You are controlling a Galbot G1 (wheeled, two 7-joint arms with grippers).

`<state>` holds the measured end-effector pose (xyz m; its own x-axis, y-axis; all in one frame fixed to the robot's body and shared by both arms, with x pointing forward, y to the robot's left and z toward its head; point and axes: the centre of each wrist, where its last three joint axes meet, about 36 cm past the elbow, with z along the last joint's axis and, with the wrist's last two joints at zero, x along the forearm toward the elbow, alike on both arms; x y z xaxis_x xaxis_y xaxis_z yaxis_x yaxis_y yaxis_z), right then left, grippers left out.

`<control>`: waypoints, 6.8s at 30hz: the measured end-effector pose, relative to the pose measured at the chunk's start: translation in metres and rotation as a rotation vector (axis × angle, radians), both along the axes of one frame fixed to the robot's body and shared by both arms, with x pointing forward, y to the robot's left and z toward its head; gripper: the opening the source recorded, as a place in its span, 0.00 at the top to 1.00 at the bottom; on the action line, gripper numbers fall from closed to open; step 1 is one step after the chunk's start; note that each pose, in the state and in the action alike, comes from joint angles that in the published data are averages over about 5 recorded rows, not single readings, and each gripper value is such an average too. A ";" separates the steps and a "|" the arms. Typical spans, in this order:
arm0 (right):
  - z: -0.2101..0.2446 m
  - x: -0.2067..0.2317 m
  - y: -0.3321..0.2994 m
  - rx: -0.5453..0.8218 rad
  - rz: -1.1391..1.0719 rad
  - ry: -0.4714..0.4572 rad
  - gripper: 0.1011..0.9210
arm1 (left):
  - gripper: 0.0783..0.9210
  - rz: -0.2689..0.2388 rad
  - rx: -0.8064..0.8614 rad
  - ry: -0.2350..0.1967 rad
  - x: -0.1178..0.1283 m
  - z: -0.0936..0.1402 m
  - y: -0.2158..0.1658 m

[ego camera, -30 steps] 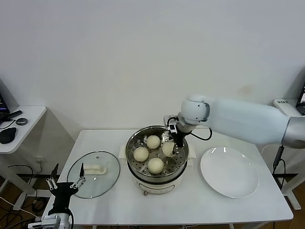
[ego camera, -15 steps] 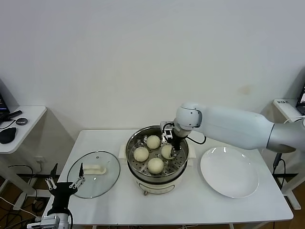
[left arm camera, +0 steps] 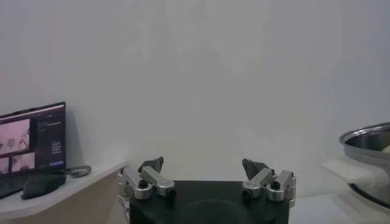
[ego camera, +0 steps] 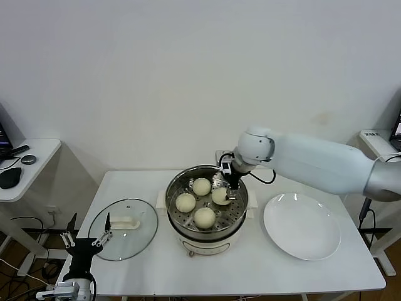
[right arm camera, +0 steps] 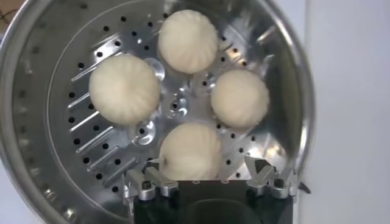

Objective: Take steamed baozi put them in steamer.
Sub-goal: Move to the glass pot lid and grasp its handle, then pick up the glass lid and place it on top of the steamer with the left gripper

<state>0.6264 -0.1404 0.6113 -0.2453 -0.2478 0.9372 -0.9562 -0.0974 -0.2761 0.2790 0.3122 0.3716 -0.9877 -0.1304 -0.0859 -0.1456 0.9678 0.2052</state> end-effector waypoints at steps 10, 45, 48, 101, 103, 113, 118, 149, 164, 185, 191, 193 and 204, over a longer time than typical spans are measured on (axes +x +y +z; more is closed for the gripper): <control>0.010 -0.053 -0.066 0.128 -0.039 -0.060 0.12 | 0.12 -0.008 0.002 0.007 -0.001 -0.002 0.000; -0.141 -0.244 -0.193 1.206 -0.653 -0.915 0.12 | 0.12 -0.010 0.013 0.023 -0.006 -0.018 -0.024; -0.165 -0.266 -0.197 1.224 -0.774 -0.936 0.12 | 0.12 0.016 0.096 0.046 -0.004 -0.022 -0.018; -0.224 -0.402 -0.192 1.103 -1.297 -0.947 0.12 | 0.12 -0.339 1.464 0.154 0.119 -0.088 0.111; -0.224 -0.402 -0.191 1.104 -1.295 -0.945 0.12 | 0.12 -0.344 1.468 0.158 0.122 -0.089 0.111; -0.225 -0.404 -0.187 1.107 -1.294 -0.940 0.12 | 0.17 -0.357 1.481 0.160 0.141 -0.091 0.109; -0.224 -0.405 -0.185 1.111 -1.292 -0.936 0.12 | 0.34 -0.365 1.483 0.168 0.145 -0.093 0.110; -0.233 -0.395 -0.179 1.110 -1.209 -0.875 0.12 | 0.89 -0.151 1.438 0.099 0.089 -0.018 0.096; -0.251 -0.391 -0.172 1.083 -1.169 -0.848 0.12 | 0.89 -0.067 1.341 0.073 0.077 0.104 0.020; -0.281 -0.387 -0.160 0.989 -1.168 -0.856 0.12 | 0.89 -0.222 1.348 0.014 0.122 0.105 -0.163; -0.282 -0.387 -0.161 0.980 -1.163 -0.859 0.12 | 0.89 -0.235 1.359 -0.003 0.129 0.097 -0.195; -0.283 -0.387 -0.161 0.978 -1.163 -0.860 0.12 | 0.89 -0.239 1.364 -0.003 0.130 0.093 -0.202; -0.285 -0.387 -0.161 0.975 -1.167 -0.858 0.12 | 0.89 -0.254 1.387 -0.003 0.135 0.074 -0.221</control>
